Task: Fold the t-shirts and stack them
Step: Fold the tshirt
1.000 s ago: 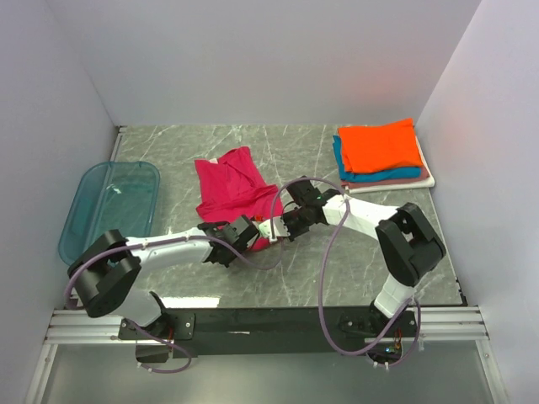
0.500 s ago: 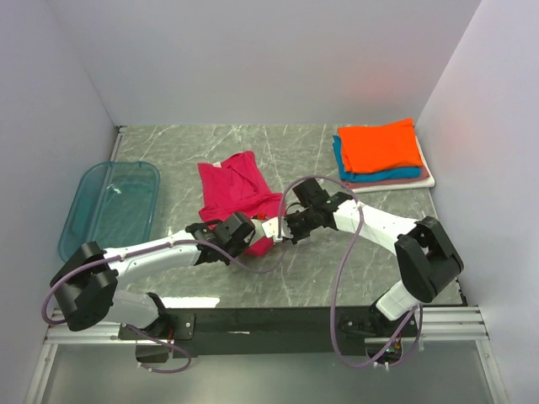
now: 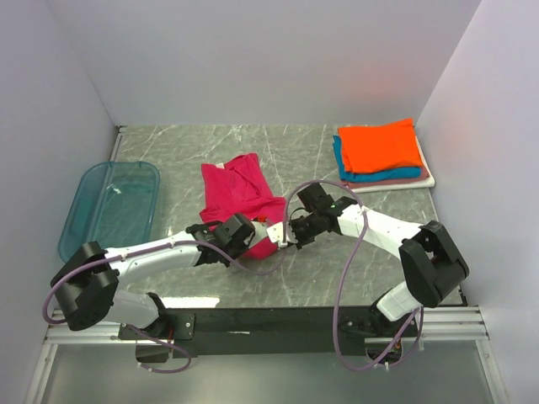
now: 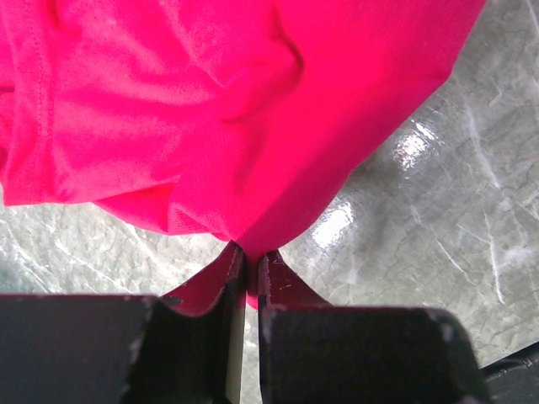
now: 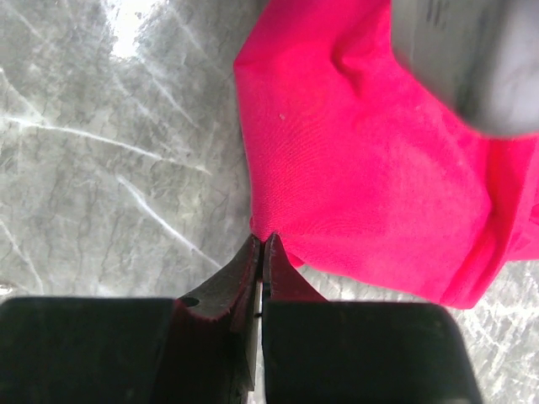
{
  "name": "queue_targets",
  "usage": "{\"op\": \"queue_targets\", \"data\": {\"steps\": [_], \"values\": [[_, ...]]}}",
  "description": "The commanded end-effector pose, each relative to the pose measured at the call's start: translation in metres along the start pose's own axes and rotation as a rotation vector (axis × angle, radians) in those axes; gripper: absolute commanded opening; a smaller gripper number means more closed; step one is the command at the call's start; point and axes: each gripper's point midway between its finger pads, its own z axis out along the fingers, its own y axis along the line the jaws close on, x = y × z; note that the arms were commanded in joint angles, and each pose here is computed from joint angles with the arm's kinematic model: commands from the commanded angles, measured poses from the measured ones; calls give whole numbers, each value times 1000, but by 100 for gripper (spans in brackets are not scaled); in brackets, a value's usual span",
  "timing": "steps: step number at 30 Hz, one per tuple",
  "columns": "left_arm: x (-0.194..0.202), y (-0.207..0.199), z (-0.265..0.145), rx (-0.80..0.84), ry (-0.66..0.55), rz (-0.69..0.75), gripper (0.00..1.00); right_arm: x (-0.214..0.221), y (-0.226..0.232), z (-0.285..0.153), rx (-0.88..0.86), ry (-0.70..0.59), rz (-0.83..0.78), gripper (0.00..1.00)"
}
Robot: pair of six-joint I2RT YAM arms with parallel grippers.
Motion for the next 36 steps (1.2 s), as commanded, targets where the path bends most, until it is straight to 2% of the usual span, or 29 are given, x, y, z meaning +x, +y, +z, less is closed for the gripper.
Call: {"op": "queue_targets", "data": {"steps": [1, 9, 27, 36], "values": [[-19, 0, -2, 11, -86, -25, 5, 3, 9, -9, -4, 7, 3, 0], [-7, 0, 15, -8, 9, -4, 2, -7, 1, -12, 6, -53, 44, 0], [-20, 5, -14, 10, -141, -38, 1, 6, 1, -28, 48, -60, 109, 0], [-29, -18, -45, 153, -221, -1, 1, 5, 19, -41, 58, -64, 128, 0]]}}
